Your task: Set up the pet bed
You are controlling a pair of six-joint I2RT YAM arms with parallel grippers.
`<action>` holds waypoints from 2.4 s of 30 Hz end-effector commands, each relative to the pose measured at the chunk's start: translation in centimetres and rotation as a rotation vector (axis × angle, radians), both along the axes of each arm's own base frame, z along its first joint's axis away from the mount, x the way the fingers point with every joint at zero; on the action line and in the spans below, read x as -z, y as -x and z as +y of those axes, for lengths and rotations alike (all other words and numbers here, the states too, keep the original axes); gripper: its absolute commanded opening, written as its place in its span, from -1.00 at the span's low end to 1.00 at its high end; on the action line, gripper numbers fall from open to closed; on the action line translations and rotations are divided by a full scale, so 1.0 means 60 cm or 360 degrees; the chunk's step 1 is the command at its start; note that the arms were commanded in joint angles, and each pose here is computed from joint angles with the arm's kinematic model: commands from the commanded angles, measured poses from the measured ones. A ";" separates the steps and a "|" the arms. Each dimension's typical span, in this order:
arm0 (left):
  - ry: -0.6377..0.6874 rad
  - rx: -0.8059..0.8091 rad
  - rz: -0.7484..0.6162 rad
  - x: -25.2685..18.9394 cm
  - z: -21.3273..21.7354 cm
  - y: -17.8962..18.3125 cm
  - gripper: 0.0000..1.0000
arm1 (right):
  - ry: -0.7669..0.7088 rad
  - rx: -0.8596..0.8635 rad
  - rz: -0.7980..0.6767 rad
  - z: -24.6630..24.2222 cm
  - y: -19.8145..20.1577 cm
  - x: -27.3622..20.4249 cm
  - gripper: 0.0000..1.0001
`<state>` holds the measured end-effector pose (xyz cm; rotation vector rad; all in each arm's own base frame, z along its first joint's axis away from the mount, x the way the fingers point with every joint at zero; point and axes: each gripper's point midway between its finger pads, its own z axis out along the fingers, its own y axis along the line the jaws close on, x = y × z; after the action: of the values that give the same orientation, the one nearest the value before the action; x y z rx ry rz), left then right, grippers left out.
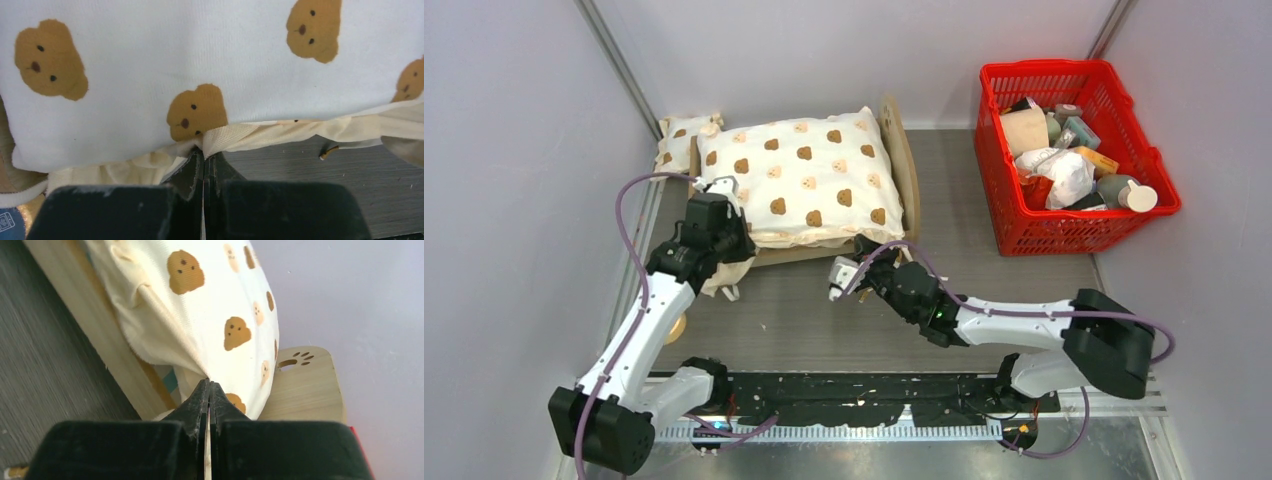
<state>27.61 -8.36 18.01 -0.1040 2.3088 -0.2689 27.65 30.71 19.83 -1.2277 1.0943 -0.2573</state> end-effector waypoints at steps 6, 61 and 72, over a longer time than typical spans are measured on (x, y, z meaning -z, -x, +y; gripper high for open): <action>0.0139 0.0064 -0.0099 -0.070 -0.016 -0.020 -1.00 | -0.0465 -0.0015 0.0311 -0.024 -0.002 -0.031 -0.90; -0.0421 -0.0944 -0.0264 -0.004 0.239 0.069 -1.00 | -0.0390 -0.0327 0.0410 0.198 0.063 0.030 0.13; -0.0308 -0.1054 -0.0178 0.014 0.252 0.062 -1.00 | -0.0226 -0.0083 0.0016 0.236 -0.009 0.085 -0.11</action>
<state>23.11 5.97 15.81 -0.6588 2.1112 0.2642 25.90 44.10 9.81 -1.3272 1.1634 -0.0198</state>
